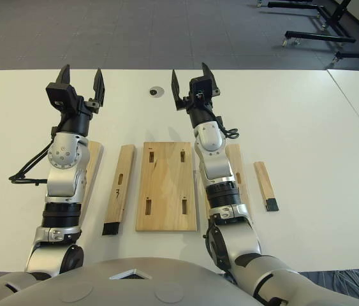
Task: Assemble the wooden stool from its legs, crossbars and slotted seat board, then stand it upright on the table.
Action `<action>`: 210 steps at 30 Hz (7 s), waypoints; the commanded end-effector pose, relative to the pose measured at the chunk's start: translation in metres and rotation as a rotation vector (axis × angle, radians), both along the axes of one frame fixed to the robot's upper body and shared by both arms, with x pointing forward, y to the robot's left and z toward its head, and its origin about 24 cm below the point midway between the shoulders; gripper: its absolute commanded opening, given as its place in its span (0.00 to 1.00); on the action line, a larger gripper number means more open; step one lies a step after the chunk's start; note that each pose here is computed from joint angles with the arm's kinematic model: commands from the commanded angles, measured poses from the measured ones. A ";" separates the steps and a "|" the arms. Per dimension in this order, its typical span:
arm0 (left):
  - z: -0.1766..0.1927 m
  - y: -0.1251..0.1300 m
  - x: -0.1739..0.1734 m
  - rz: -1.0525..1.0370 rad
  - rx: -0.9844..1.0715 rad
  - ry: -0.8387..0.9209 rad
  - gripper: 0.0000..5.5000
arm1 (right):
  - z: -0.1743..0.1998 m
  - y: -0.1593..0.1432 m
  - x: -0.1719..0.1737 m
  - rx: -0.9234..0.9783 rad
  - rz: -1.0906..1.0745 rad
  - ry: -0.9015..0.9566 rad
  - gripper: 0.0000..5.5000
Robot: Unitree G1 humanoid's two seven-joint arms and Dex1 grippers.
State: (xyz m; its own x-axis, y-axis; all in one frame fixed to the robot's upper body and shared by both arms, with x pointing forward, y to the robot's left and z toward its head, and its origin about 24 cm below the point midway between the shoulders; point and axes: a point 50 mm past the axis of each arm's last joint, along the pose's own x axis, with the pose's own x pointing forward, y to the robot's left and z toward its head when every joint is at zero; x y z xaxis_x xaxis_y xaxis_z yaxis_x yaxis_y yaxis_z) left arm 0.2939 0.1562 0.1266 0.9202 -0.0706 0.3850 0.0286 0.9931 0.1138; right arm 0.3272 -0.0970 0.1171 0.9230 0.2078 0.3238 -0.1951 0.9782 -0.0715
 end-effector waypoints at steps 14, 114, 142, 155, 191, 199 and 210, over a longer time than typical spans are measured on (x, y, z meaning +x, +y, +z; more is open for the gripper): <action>0.003 0.002 -0.002 0.051 0.012 -0.021 0.66 | -0.010 -0.002 -0.033 0.113 -0.001 0.082 0.72; 0.001 0.010 -0.065 0.026 -0.094 0.043 0.66 | -0.084 -0.181 -0.157 -0.067 -0.231 0.960 0.24; 0.022 -0.049 -0.002 -0.753 -0.381 0.232 0.66 | 0.018 -0.008 -0.013 -0.049 0.335 -0.066 0.24; 0.026 -0.059 0.005 -0.814 -0.474 0.229 0.66 | 0.014 0.028 -0.033 0.009 0.493 -0.081 0.24; 0.017 -0.057 0.004 -0.872 -0.502 0.385 0.07 | 0.002 0.033 -0.039 -0.132 0.545 -0.104 0.23; 0.008 -0.053 0.006 -0.850 -0.461 0.372 0.07 | -0.004 0.033 -0.039 -0.162 0.544 -0.076 0.23; 0.015 -0.039 0.011 -0.744 -0.465 0.255 0.07 | 0.005 0.010 -0.041 -0.007 0.628 0.056 0.53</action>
State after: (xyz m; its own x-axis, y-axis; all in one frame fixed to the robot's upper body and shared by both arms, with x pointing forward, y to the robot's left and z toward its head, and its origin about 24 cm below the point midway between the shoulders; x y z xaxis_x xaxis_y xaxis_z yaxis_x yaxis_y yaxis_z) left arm 0.3010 0.1119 0.1396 0.7302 -0.6071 0.3134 0.6806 0.6064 -0.4112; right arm 0.2886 -0.0762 0.1172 0.6459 0.7101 0.2802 -0.7194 0.6890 -0.0877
